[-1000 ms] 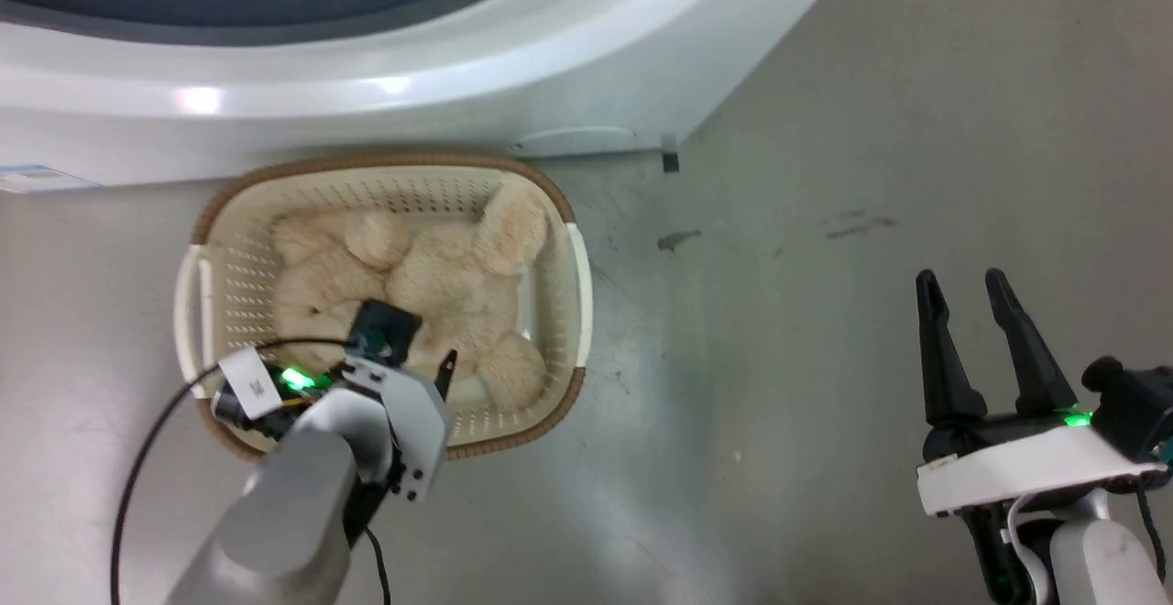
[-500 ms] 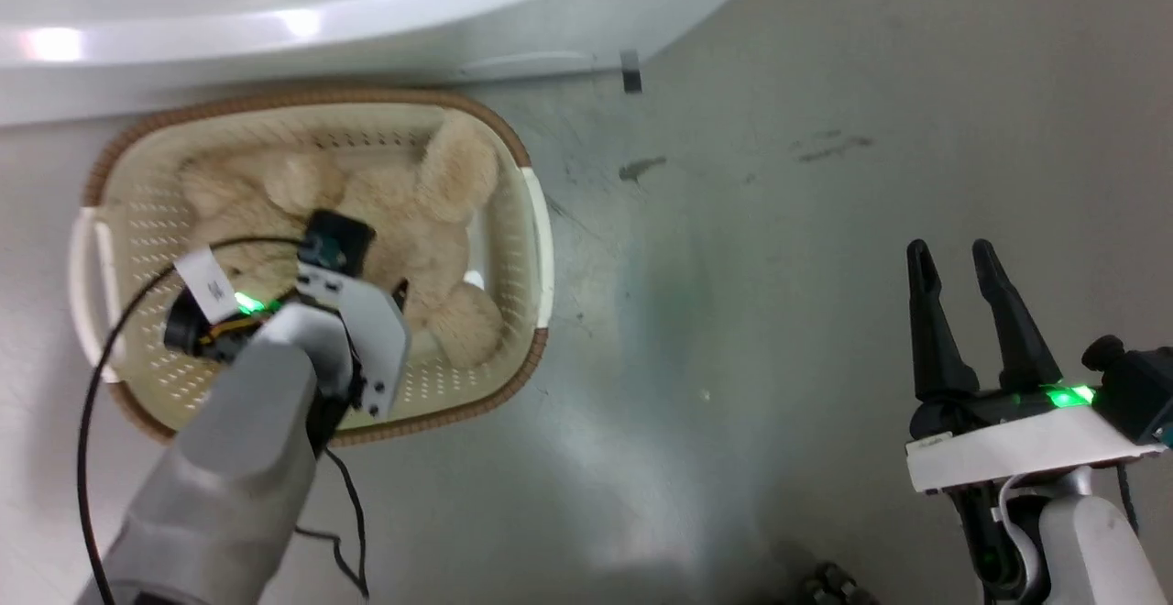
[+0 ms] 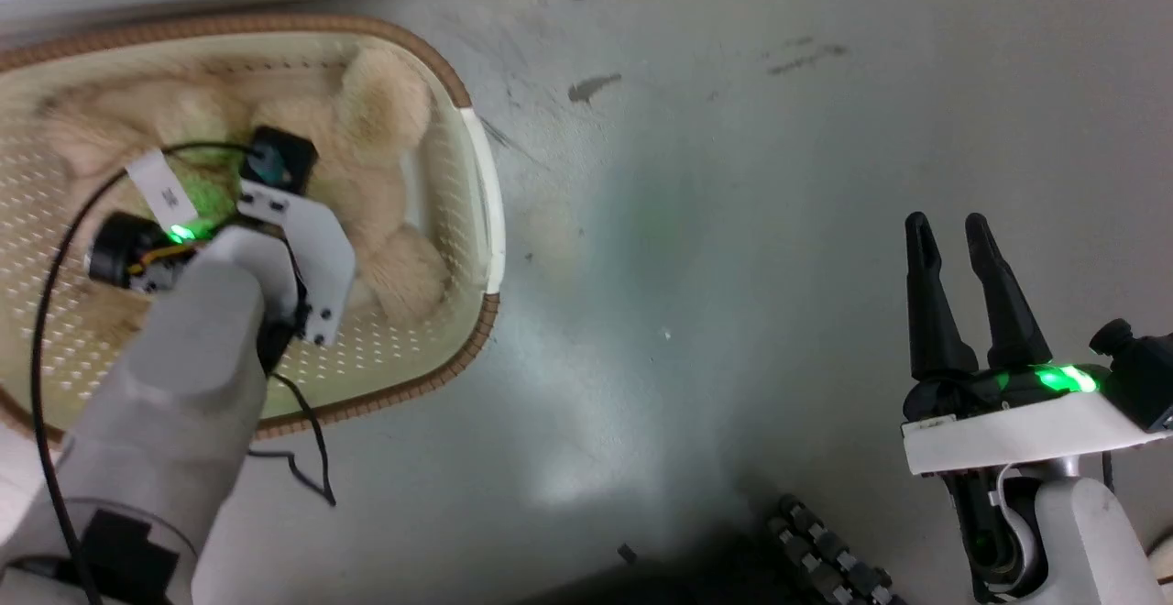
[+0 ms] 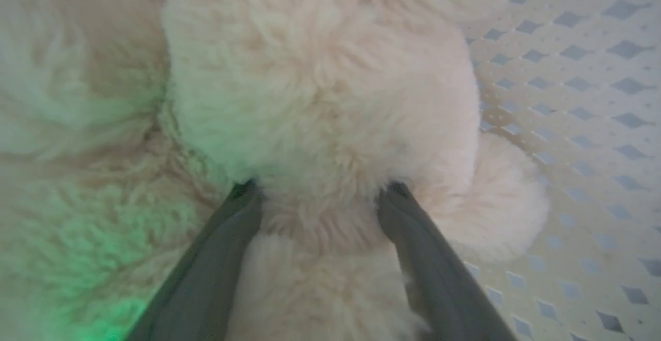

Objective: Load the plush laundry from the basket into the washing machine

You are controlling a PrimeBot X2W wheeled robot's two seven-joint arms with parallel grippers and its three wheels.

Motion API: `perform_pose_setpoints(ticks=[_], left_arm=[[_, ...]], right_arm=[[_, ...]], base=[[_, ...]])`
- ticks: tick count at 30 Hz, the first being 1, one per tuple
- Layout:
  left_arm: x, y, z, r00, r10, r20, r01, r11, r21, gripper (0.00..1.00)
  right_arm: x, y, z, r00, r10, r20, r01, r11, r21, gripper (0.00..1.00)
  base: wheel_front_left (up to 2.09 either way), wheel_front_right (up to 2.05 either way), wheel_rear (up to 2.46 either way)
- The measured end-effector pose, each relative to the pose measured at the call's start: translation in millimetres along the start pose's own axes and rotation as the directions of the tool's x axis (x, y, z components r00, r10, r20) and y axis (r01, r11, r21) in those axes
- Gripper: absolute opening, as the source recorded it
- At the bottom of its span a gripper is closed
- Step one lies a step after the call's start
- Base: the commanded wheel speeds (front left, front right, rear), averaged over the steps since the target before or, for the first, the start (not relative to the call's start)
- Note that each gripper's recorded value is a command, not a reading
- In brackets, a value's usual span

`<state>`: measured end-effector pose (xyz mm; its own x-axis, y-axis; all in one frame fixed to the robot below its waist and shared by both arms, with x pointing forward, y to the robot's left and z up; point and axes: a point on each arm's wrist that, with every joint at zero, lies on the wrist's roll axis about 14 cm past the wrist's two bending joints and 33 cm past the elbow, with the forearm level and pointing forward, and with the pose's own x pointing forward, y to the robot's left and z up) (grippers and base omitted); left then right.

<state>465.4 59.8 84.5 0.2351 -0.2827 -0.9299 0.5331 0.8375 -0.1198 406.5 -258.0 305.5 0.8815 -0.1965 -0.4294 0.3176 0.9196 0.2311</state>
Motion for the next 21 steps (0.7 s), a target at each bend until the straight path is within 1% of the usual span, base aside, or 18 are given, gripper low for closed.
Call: perform_pose_setpoints(ticks=[2, 3, 4, 7, 13, 17, 21], left_arm=[[9, 2, -2, 1.000, -0.002, -0.016, 0.002, 1.000, 0.004, 1.00], [13, 2, -4, 1.000, -0.004, -0.026, 0.004, 1.000, -0.001, 0.43], [17, 1, -6, 0.999, -0.011, -0.034, 0.011, 1.000, -0.016, 0.00], [27, 0, -11, 0.999, -0.023, -0.047, 0.021, 0.998, -0.052, 0.00], [34, -1, -12, 0.999, -0.022, -0.036, 0.020, 0.998, -0.059, 0.00], [22, 0, -3, 1.000, -0.006, 0.018, 0.007, 0.997, -0.071, 0.00], [-3, -4, 8, 0.994, 0.009, 0.109, 0.000, 0.997, -0.083, 0.00]], right_arm=[[1, -4, -6, 1.000, -0.012, -0.012, 0.012, 1.000, 0.004, 1.00], [1, -6, -8, 1.000, -0.019, -0.018, 0.019, 1.000, 0.007, 1.00], [1, -8, -11, 0.999, -0.026, -0.023, 0.026, 1.000, 0.009, 1.00], [2, -14, -16, 0.998, -0.044, -0.035, 0.045, 0.999, 0.017, 1.00], [0, -19, -5, 0.998, -0.061, -0.001, 0.061, 0.998, 0.020, 1.00], [0, -21, 11, 0.997, -0.066, 0.047, 0.065, 0.998, 0.023, 1.00], [-4, -18, 35, 0.992, -0.053, 0.110, 0.052, 0.999, 0.014, 1.00]], base=[[0.00, 0.00, 0.00], [0.00, 0.00, 0.00], [0.00, 0.00, 0.00], [0.00, 0.00, 0.00], [0.00, 0.00, 0.00], [0.00, 0.00, 0.00], [0.00, 0.00, 0.00]])
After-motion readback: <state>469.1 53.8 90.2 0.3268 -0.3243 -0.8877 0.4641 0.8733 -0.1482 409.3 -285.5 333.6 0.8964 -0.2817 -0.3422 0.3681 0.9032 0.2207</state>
